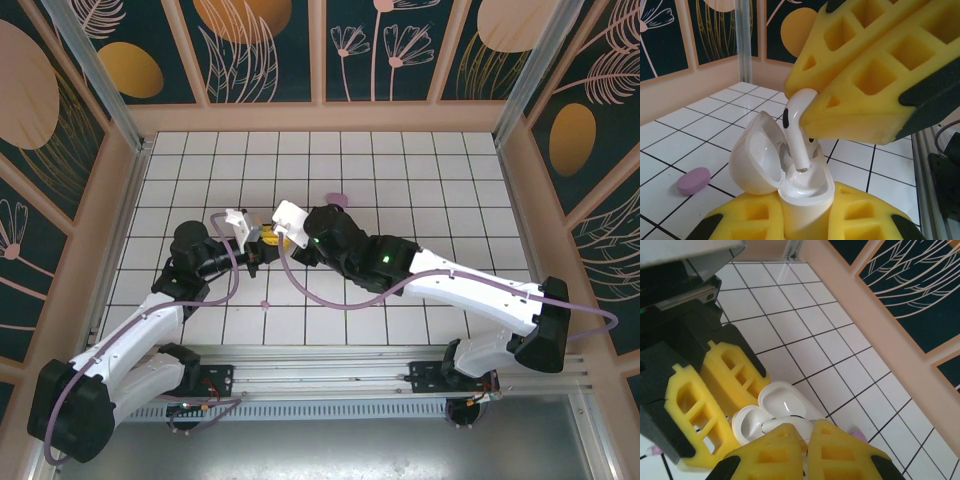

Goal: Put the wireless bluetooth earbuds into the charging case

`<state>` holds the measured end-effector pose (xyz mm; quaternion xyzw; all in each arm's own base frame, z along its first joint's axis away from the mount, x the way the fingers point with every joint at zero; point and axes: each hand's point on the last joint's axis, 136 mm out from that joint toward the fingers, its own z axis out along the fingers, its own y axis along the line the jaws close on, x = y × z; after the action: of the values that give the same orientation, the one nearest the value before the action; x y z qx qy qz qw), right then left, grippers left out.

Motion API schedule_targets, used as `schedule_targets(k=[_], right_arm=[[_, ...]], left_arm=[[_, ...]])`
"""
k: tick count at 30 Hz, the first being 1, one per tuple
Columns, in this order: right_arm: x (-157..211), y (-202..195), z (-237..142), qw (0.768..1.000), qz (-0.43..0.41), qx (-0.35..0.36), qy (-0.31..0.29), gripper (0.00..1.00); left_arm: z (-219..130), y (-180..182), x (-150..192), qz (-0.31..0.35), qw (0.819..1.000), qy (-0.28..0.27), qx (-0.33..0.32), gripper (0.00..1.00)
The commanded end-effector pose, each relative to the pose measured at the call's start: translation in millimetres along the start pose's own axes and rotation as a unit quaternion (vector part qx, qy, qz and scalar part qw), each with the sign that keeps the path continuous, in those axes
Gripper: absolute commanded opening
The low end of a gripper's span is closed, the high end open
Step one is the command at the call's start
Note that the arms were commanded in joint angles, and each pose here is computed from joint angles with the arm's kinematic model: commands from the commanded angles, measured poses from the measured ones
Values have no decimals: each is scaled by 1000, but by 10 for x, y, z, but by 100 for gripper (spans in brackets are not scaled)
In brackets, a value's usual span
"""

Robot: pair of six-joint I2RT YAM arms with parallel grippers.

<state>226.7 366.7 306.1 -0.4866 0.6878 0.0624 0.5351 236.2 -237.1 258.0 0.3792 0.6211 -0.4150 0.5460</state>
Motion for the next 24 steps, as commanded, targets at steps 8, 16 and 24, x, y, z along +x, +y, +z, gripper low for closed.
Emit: schedule_targets(k=[8,16,24], right_arm=[[-98,-40,-22,999,-5,31,-32,6],[-111,53,-112,999,7,1,-49,6],[-96,53,-137,999,7,-1,-52,5]], left_arm=[[-3,-15,-195,-9,999,-35,6,0],[-16,-22,-231,-20,999,-47,5,0],[-14,-14,-249,-21,999,-49,4,0]])
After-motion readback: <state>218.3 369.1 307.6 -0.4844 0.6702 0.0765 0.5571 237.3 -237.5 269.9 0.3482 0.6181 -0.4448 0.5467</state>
